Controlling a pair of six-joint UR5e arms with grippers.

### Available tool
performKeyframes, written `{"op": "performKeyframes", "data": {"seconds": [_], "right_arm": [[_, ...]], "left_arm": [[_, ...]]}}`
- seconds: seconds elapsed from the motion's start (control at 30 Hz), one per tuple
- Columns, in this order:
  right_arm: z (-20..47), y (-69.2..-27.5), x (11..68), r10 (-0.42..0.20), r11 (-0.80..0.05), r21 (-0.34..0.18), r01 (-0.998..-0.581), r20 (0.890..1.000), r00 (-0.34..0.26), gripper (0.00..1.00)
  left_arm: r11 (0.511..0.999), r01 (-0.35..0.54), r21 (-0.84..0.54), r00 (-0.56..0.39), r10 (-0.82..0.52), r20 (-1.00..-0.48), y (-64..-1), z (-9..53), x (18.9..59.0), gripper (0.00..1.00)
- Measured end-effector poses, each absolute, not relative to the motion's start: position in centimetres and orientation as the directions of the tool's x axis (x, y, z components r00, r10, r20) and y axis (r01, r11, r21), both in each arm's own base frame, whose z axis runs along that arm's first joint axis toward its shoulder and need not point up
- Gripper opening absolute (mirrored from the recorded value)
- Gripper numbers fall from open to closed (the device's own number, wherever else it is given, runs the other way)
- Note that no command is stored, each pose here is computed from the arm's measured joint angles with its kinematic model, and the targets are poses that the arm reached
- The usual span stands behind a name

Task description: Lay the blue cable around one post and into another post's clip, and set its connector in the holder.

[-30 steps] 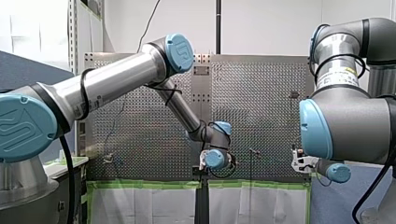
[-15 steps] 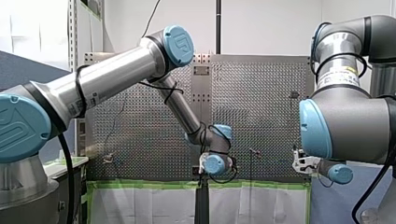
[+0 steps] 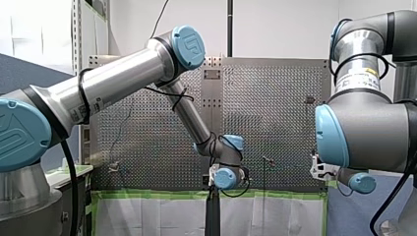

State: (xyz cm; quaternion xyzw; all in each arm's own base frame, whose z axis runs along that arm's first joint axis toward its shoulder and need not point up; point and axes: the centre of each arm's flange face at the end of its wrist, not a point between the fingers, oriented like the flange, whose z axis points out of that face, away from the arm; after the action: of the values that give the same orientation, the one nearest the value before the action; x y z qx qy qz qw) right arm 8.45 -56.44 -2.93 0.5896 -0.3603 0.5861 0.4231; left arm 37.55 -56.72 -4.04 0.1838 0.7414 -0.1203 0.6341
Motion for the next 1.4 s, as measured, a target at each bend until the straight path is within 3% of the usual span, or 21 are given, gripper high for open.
{"op": "performKeyframes", "data": {"seconds": [0.73, 1.4], "right_arm": [[-2.9, -56.0, 8.3, 0.088, -0.377, 0.072, -0.923, 0.995, 0.042, 0.24], [-2.8, -56.1, 8.3, 0.097, -0.376, 0.074, -0.924, 0.994, 0.040, 0.24]], "left_arm": [[0.944, 0.326, 0.045, -0.082, 0.076, -0.994, -57.2, -1.9, 41.1, 1.00], [0.966, 0.258, -0.001, -0.128, 0.033, -0.991, -55.9, -4.5, 46.0, 1.00]]}}
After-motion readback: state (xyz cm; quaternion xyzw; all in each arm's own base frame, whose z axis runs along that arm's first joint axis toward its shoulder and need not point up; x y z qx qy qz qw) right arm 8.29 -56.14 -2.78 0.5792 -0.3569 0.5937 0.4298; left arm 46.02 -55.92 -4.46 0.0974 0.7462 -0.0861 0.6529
